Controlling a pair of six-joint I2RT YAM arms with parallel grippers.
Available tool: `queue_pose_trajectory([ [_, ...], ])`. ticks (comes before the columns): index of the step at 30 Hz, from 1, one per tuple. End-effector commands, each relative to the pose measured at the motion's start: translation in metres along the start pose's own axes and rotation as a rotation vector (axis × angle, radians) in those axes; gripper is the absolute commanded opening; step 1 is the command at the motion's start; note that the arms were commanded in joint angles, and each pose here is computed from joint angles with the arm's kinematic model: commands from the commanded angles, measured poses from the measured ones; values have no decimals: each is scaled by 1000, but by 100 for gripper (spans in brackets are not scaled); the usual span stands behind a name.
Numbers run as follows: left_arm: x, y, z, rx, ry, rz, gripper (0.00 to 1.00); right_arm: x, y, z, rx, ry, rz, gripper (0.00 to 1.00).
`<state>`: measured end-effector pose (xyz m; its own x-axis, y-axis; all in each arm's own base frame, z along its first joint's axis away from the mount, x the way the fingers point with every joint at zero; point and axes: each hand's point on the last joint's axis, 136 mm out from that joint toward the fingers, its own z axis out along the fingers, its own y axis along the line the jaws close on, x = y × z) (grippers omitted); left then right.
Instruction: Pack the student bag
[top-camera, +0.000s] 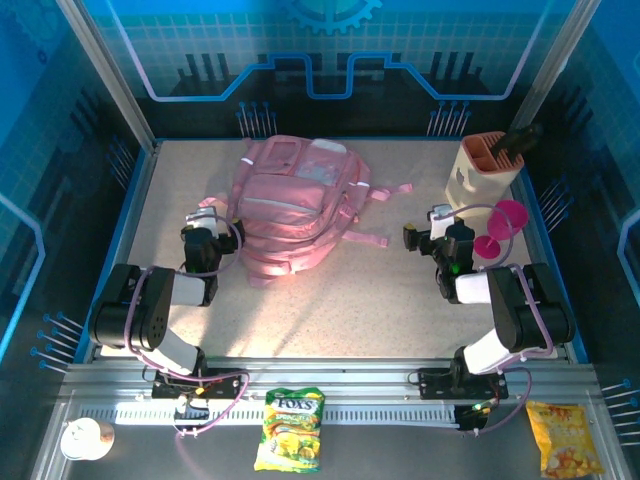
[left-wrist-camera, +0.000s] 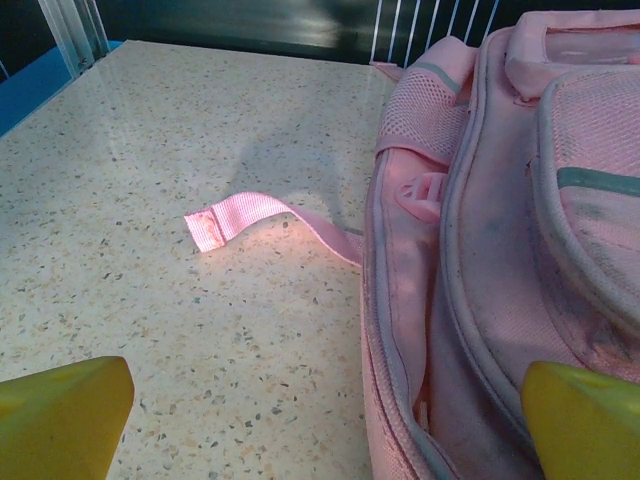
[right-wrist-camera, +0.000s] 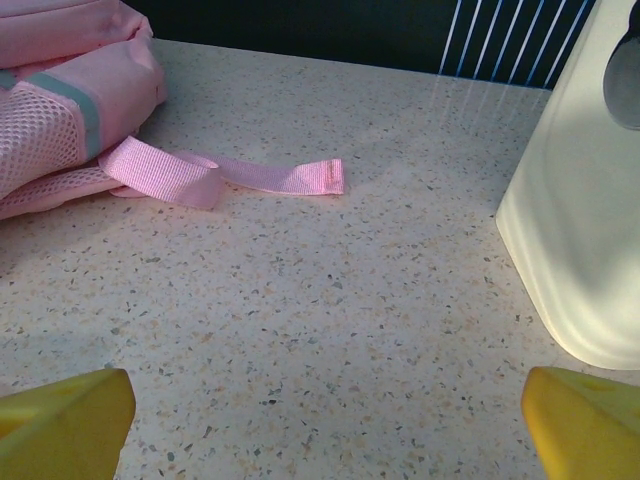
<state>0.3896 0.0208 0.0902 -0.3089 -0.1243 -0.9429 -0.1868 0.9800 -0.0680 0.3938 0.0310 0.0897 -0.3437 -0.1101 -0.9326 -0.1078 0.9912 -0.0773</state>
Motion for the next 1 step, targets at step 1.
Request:
queue_pose_trajectory([
  [1, -6, -5, 2, 17, -16, 14, 99, -9, -3, 2, 4, -26, 13, 100],
])
